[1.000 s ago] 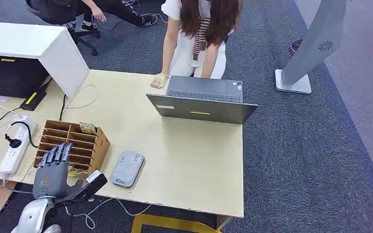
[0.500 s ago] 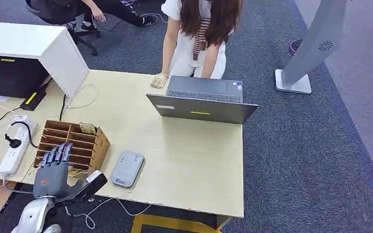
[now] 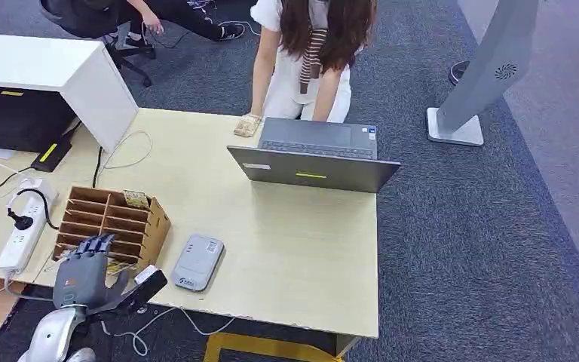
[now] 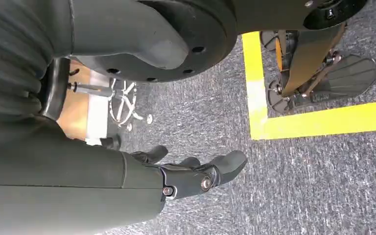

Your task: Pass the card to the sensor for recognition and then transmit it.

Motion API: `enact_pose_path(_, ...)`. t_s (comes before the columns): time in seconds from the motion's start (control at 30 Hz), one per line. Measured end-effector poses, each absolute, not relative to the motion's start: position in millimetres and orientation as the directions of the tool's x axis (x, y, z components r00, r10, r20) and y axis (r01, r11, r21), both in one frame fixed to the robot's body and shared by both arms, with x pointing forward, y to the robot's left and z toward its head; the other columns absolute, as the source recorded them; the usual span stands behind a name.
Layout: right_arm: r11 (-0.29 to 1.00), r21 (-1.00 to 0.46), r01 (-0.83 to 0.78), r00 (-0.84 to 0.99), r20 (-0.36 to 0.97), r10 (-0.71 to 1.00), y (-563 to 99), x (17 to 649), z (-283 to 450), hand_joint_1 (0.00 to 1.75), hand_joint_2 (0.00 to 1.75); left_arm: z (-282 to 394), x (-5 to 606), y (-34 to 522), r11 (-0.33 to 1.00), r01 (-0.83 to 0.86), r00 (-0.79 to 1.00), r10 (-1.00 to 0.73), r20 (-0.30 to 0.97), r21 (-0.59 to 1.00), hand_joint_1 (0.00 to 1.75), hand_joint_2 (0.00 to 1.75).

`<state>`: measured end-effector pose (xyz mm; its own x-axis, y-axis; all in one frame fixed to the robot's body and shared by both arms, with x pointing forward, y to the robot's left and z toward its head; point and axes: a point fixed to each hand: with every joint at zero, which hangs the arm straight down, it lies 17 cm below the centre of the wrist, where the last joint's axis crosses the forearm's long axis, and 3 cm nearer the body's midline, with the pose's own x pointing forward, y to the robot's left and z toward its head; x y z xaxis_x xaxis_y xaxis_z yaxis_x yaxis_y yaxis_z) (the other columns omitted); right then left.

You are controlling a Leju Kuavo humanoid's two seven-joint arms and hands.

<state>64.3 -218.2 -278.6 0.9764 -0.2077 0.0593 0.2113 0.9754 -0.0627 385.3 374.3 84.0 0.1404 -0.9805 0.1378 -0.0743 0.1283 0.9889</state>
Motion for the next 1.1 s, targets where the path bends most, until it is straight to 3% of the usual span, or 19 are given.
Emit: enact_pose_path(1.1, 0.978, -0.064, 0.199, 0.979, 0.059, -0.195, -218.3, 64.0, -278.6, 0.00, 1.75, 92.9, 386.5, 367.4, 0.167, -0.134, 0.112, -0.977, 0.182, 0.977, 1.75, 1.75)
